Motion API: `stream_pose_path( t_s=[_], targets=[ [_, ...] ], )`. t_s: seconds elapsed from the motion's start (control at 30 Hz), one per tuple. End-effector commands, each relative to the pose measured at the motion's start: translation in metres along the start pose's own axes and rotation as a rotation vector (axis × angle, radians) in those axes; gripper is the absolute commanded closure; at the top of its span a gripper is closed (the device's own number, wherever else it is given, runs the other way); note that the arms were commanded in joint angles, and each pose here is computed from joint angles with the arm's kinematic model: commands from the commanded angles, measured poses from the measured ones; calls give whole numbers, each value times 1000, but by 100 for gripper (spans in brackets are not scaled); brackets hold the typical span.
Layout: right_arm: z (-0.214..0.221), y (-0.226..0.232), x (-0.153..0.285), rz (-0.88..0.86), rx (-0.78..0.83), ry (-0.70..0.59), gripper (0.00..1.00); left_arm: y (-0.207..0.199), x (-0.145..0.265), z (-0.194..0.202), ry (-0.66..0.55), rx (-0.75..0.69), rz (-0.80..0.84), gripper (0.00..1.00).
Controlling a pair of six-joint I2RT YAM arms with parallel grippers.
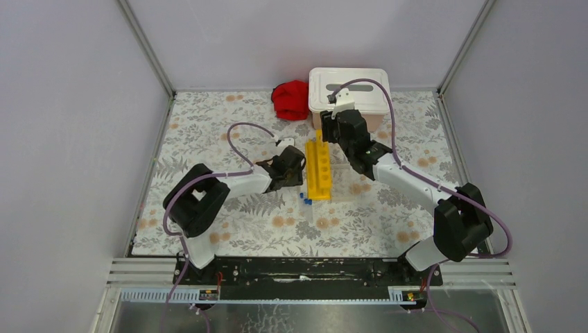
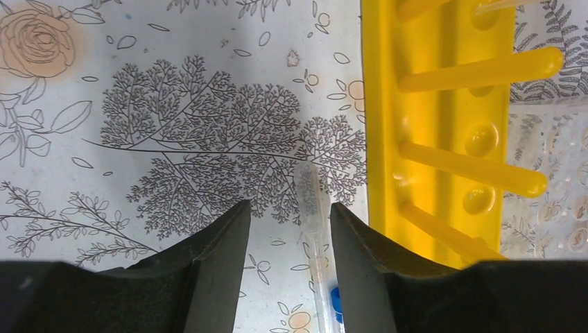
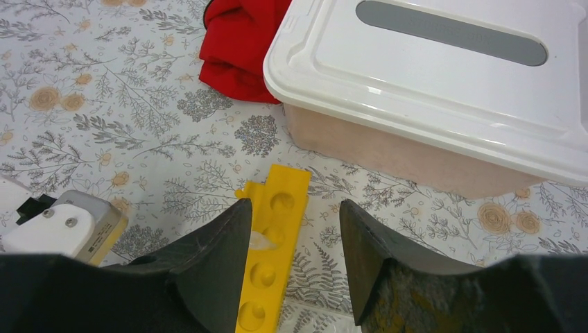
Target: Organize the chemistry lab equipment
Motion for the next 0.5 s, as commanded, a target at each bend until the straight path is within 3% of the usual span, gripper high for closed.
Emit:
stream_pose_path(
  t_s=[0.0,0.47],
  targets=[
    [-16,-1,10,17,-28,-67,43,-6,-2,8,22,-18,-35,47],
    [-13,-4,16,23,-31,-68,43,-5,-8,34,39,-68,-163,67]
  ],
)
Point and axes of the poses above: each gripper's point midway between its finger pads, its own x axis back along the fingers, its own y axis along the line the jaws close on, z = x × y, the point moved 10 cm from there along x, back along the fingers, and after that the axes turned 4 degrees about x, right-handed, at the moved point
